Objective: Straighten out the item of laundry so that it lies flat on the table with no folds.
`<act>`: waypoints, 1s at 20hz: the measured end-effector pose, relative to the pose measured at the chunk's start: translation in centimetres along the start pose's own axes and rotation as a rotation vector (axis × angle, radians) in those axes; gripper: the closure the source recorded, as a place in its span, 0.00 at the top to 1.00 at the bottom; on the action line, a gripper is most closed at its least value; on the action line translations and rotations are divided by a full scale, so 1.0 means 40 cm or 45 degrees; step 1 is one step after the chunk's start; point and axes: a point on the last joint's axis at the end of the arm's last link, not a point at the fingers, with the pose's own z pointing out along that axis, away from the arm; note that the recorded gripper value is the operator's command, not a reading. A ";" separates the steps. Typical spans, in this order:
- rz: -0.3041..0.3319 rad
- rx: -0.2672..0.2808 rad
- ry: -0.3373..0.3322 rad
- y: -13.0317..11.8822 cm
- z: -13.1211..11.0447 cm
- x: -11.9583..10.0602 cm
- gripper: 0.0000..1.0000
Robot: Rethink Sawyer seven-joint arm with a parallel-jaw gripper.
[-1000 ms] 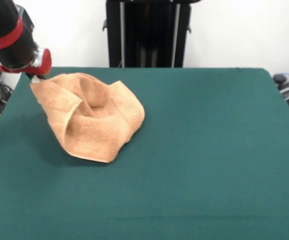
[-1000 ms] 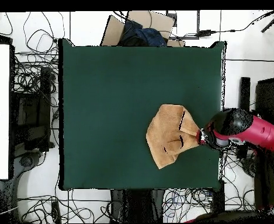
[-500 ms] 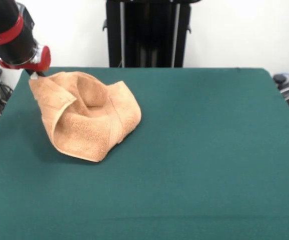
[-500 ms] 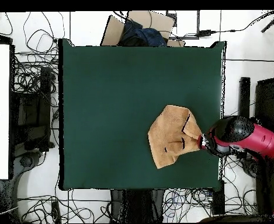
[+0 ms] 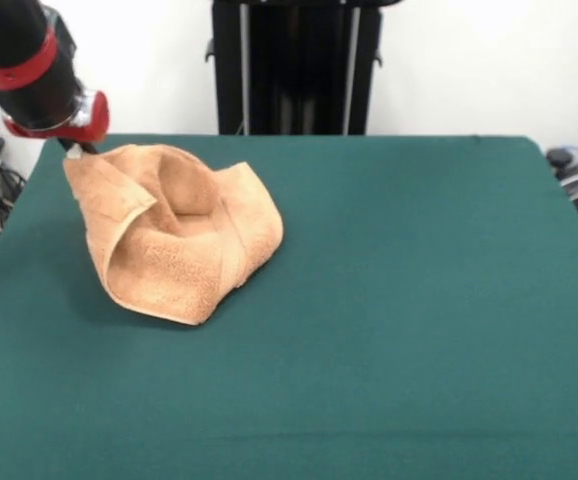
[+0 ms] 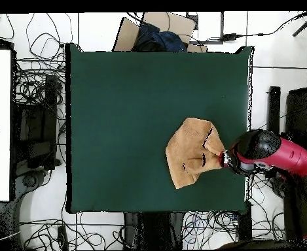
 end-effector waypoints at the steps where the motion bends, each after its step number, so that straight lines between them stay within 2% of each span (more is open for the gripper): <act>1: -0.010 0.010 -0.002 0.014 0.002 0.003 0.00; 2: -0.039 0.039 -0.013 0.054 0.005 0.007 0.00; 5: -0.078 0.068 -0.028 0.114 0.011 0.008 0.00; 10: -0.115 0.098 -0.034 0.295 0.029 0.013 0.00; 15: -0.064 0.064 0.004 0.441 0.033 0.034 0.00; 17: -0.048 0.055 0.011 0.467 0.033 0.040 0.00; 19: 0.012 0.035 0.018 0.514 0.045 0.062 0.00; 20: 0.022 0.033 0.016 0.518 0.048 0.067 0.00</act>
